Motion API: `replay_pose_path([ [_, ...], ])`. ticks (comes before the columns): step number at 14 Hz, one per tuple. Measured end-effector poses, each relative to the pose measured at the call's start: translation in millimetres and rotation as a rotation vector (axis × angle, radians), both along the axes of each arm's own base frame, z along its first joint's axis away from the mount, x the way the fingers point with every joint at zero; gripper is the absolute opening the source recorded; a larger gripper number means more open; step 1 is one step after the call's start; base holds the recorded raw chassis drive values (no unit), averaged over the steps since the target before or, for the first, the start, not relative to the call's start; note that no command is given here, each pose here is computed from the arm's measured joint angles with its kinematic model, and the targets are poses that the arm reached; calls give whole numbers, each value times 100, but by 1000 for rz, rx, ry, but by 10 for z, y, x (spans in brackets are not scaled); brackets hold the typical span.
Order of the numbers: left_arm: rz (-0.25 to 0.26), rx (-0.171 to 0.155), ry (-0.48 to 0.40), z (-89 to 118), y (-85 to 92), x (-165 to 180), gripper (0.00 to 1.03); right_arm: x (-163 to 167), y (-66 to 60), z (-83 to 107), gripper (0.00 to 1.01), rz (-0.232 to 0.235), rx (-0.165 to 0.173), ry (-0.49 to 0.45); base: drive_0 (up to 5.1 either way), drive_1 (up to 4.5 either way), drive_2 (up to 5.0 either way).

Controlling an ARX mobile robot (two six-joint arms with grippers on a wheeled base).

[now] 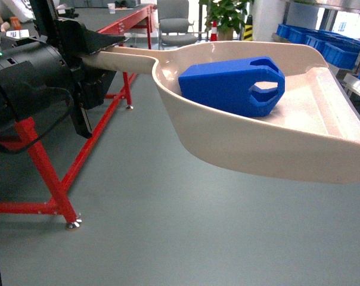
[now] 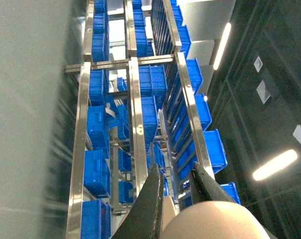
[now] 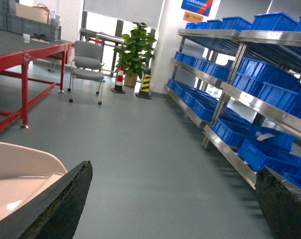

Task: Place part in tray to right shelf

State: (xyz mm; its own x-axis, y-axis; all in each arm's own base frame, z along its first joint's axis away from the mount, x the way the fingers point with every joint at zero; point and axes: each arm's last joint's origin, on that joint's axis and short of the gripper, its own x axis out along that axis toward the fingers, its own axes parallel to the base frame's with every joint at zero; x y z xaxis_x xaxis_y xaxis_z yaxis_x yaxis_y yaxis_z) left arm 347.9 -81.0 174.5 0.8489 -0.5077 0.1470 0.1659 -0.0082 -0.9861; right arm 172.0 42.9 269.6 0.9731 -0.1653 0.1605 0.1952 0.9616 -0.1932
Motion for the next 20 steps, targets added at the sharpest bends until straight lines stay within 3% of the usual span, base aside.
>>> replay_pose_path([
  [20,0,-2,-4,3,0,0,13,-1,0,9,98,2,2,-5,-5,413,-423],
])
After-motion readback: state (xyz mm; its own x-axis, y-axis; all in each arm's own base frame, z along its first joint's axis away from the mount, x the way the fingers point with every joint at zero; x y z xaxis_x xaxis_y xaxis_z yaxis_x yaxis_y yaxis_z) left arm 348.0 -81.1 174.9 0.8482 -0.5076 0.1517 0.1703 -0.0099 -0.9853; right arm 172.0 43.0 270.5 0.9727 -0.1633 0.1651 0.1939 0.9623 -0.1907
